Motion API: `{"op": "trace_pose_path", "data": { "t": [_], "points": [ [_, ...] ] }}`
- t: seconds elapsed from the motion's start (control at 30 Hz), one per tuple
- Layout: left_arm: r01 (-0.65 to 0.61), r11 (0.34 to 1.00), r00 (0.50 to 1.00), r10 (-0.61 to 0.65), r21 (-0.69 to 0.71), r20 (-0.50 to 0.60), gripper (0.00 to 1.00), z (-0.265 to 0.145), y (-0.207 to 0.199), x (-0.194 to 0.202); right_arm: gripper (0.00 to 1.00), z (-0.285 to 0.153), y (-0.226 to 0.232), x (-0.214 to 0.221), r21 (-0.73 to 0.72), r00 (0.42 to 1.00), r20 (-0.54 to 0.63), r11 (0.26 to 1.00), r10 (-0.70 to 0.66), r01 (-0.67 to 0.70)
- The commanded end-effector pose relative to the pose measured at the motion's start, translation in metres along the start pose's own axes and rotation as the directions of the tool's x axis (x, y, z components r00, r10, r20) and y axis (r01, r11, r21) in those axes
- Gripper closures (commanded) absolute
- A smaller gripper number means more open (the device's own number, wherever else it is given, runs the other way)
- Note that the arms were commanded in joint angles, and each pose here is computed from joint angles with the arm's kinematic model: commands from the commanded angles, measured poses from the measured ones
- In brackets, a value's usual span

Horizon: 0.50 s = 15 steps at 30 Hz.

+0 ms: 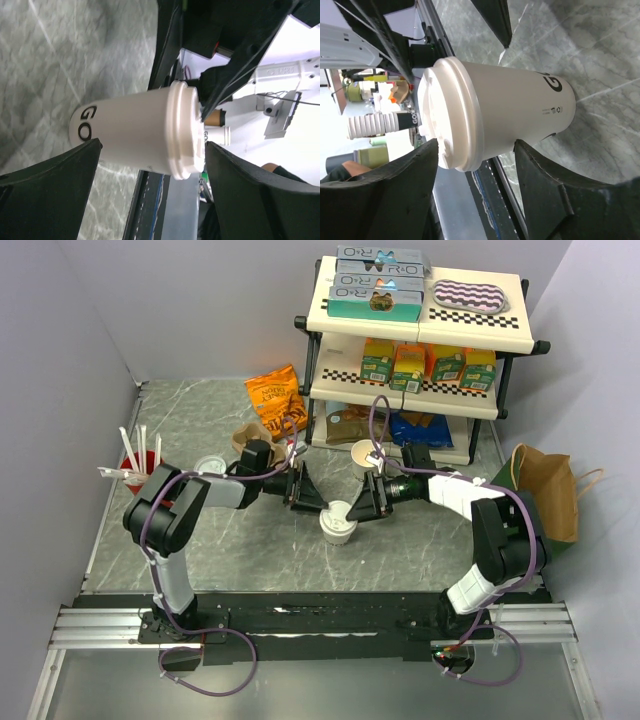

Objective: Pack the takeout coffee

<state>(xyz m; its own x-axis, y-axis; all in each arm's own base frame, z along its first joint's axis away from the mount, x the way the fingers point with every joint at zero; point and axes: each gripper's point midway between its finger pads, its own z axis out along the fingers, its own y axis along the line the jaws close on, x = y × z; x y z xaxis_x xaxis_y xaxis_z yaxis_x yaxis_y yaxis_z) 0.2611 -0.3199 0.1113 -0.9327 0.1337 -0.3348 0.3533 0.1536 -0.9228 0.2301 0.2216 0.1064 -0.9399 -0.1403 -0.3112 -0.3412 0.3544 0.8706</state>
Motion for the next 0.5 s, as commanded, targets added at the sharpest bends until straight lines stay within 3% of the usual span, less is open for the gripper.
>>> {"op": "trace_pose_path", "data": {
  "t": [0.0,0.47],
  "points": [
    [-0.068,0.998,0.997,0.068,-0.001,-0.022,0.08,-0.006,-0.011,0.003,0.3,0.0,0.014,-0.014,-0.046,0.999,0.021,0.998,-0.044,0.045],
    [-0.05,0.999,0.998,0.051,0.011,-0.047,0.08,-0.007,-0.012,0.01,0.27,0.012,-0.002,-0.033,-0.001,1.0,0.019,1.0,-0.011,0.011]
  ]
}}
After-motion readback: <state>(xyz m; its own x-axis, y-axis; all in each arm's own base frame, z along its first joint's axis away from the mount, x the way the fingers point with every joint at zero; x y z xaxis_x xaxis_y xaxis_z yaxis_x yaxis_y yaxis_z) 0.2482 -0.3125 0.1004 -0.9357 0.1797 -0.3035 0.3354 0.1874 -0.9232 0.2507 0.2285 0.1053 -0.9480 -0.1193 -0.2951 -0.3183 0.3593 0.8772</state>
